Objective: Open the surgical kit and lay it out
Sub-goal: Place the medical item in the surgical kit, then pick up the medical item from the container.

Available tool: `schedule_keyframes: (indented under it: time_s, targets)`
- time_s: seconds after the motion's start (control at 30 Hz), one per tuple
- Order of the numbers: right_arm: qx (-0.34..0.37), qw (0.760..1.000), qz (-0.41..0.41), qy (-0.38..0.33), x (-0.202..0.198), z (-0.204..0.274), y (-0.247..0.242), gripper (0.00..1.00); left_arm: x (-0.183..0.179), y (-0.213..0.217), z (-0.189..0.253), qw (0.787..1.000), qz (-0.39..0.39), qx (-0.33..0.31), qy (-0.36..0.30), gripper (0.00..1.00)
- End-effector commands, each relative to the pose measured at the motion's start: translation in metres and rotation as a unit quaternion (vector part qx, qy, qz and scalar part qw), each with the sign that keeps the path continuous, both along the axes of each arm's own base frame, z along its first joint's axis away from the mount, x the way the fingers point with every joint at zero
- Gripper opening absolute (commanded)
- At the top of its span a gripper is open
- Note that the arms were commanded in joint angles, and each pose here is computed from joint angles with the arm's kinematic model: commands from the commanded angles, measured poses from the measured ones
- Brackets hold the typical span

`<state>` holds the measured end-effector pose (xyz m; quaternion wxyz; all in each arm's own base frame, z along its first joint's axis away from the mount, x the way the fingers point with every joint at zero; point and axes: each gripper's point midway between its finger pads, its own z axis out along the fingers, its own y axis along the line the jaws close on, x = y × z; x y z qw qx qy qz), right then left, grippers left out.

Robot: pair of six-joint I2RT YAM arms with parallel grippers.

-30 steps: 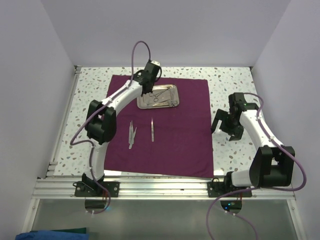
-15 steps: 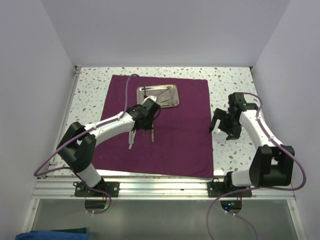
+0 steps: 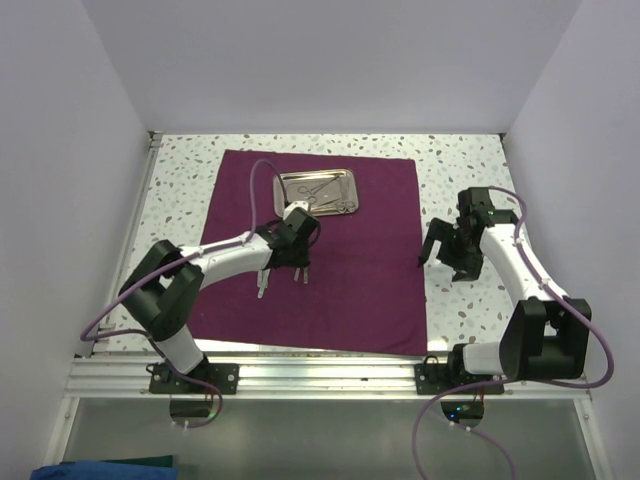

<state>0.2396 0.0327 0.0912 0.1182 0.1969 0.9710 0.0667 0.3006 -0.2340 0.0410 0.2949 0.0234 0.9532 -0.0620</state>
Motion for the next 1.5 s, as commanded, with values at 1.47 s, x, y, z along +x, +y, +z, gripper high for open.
schedule_keyframes:
  time_s: [1.47]
  targets:
    - [-0.049, 0.998, -0.027, 0.000, -0.003, 0.021, -0.017, 0.98, 0.184, -0.073, -0.012, 0.956, -0.282, -0.063, -0.042, 0.58]
